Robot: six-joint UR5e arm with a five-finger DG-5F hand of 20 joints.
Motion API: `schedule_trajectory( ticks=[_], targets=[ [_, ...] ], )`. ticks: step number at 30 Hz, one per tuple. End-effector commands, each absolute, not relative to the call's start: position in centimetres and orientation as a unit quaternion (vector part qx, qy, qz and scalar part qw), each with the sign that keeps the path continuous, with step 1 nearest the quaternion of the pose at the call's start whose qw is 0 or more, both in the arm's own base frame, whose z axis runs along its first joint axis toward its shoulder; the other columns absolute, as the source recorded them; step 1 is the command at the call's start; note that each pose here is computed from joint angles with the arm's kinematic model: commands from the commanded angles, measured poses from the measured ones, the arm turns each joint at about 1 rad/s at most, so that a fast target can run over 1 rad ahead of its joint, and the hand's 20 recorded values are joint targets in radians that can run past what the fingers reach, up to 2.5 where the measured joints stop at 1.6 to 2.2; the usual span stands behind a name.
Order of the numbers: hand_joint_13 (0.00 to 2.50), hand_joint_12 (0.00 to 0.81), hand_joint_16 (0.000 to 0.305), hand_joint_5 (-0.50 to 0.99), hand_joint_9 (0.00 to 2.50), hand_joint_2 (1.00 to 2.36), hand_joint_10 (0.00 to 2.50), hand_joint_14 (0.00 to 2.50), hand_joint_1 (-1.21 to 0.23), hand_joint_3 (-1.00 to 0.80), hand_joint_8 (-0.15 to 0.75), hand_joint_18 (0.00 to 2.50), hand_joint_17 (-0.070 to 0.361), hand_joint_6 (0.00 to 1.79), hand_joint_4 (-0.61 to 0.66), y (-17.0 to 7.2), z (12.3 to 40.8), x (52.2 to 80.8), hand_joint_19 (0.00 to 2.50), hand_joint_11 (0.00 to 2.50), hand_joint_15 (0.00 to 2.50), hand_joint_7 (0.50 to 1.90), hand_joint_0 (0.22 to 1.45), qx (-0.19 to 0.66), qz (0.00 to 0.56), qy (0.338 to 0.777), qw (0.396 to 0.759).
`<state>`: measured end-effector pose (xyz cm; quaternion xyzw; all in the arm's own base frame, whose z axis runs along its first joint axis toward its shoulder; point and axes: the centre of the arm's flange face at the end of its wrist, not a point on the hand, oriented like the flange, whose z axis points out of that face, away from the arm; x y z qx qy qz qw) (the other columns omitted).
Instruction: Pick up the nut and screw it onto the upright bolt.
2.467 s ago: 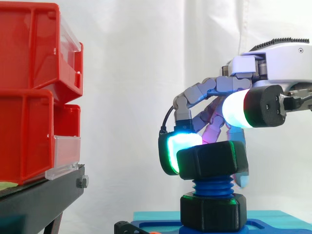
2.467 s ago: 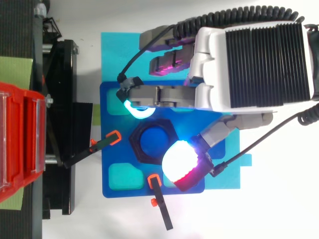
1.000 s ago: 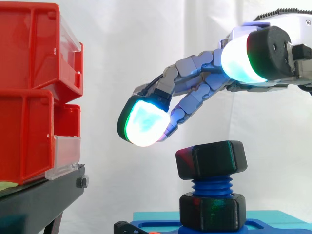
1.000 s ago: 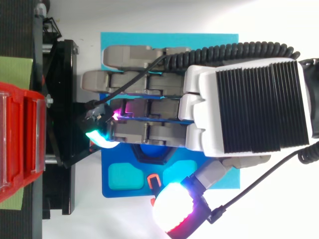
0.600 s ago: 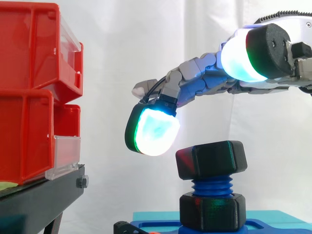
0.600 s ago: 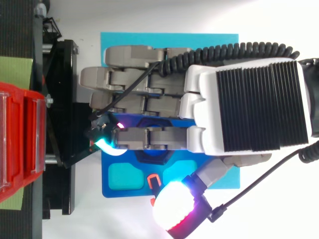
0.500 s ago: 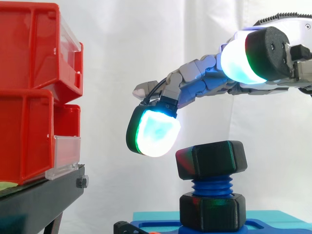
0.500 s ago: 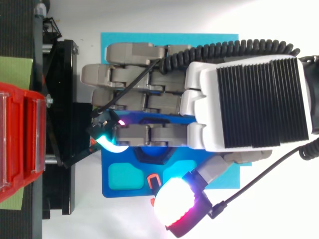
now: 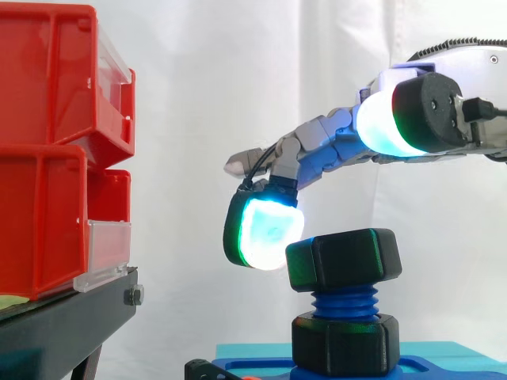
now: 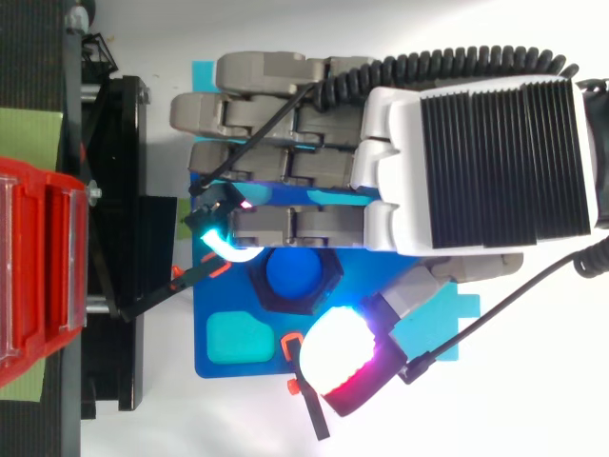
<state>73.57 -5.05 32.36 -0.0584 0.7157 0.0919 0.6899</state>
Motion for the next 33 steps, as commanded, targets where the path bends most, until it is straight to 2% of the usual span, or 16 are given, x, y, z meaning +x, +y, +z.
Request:
schedule_trajectory(
  ticks=[1,2,5,16,23,32,33],
  targets=[
    [0.16,0.335,0.039,-0.03,0.46,1.0,0.0,0.0,-0.01,-0.5,0.222,0.0,0.088,0.5,0.16,-5.2,32.3,73.5,0.0,0.0,0.0,0.94,0.47,-0.059,0.09,0.719,0.687],
    [0.17,0.335,0.039,-0.03,0.47,1.0,0.0,0.0,-0.02,-0.5,0.223,0.0,0.087,0.5,0.16,-5.2,32.2,73.4,0.0,0.0,0.0,0.97,0.47,-0.059,0.09,0.72,0.685],
    [0.23,0.326,0.037,-0.01,0.55,1.0,0.0,0.0,-0.04,-0.5,0.235,0.0,0.082,0.5,0.12,-5.3,32.2,73.4,0.0,0.0,0.0,1.2,0.48,-0.058,0.09,0.721,0.684],
    [0.41,0.288,0.028,0.04,0.77,1.0,0.0,0.0,-0.09,-0.5,0.251,0.02,0.063,0.5,0.07,-5.7,32.1,73.3,0.0,0.0,0.0,1.44,0.5,-0.056,0.088,0.722,0.683],
    [0.51,0.27,0.025,0.06,0.89,1.0,0.0,0.0,-0.1,-0.5,0.256,0.12,0.056,0.51,0.06,-6.0,32.2,73.4,0.0,0.0,0.0,1.47,0.51,-0.055,0.086,0.72,0.686],
    [0.75,0.206,0.017,0.07,1.21,1.0,0.0,0.0,-0.14,-0.5,0.247,0.39,0.038,0.6,0.07,-6.3,32.2,73.3,0.0,0.0,0.0,1.25,0.52,-0.056,0.088,0.722,0.684],
    [0.83,0.186,0.013,0.07,1.32,1.0,0.0,0.0,-0.15,-0.5,0.24,0.49,0.03,0.61,0.06,-6.3,32.1,73.2,0.0,0.0,0.0,1.23,0.52,-0.056,0.088,0.723,0.684]
  ],
)
